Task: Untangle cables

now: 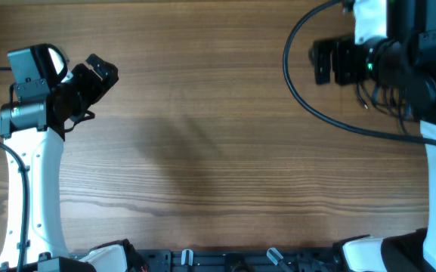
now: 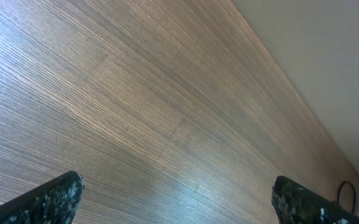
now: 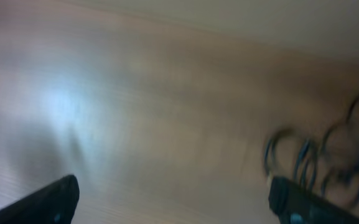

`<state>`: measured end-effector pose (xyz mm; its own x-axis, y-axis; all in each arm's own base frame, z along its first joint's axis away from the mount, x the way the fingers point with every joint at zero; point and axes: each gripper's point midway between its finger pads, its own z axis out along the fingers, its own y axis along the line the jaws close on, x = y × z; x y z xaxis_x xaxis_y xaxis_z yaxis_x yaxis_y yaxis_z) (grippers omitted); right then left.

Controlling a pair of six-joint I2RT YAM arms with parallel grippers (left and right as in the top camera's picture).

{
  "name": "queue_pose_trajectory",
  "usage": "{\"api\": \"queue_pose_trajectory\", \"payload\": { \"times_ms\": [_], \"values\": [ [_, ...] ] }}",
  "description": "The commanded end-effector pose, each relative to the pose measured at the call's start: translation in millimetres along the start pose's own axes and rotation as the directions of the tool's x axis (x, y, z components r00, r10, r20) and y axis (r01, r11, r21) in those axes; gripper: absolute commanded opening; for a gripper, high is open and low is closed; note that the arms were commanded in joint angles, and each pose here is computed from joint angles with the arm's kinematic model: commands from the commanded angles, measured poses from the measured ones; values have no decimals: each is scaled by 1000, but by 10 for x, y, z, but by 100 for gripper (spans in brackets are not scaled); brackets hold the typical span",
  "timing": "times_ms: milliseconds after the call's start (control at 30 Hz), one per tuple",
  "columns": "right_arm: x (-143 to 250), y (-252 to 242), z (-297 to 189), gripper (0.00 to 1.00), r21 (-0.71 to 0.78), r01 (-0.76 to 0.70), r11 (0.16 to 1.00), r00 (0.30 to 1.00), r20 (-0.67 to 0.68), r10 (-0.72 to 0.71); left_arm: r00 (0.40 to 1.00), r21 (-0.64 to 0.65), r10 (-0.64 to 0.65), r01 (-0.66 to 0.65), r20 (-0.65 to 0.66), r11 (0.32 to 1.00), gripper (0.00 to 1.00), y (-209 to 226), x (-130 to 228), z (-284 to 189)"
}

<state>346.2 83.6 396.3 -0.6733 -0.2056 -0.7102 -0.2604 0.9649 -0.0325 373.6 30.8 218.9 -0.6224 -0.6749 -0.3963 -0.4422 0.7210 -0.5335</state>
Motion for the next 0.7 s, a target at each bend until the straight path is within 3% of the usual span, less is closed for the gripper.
{"api": "queue_pose_trajectory", "payload": {
  "times_ms": [0, 167, 300, 667],
  "values": [
    [-160, -74, -168, 100, 51, 52, 997, 989, 139, -58, 1000, 0, 13, -13, 12, 1000, 100, 0, -37, -26],
    [-58, 124, -192, 100, -14, 181, 983, 943, 287, -170, 1000, 0, 13, -13, 12, 1000, 100, 0, -36, -26],
    [156, 134, -161, 100, 18, 200, 980, 903, 384, -191, 1000, 0, 13, -13, 12, 1000, 100, 0, -36, -26],
    [1035, 55, 28, 100, 119, 181, 976, 694, 688, -213, 1000, 0, 13, -13, 12, 1000, 100, 0, -36, -26]
  ]
}}
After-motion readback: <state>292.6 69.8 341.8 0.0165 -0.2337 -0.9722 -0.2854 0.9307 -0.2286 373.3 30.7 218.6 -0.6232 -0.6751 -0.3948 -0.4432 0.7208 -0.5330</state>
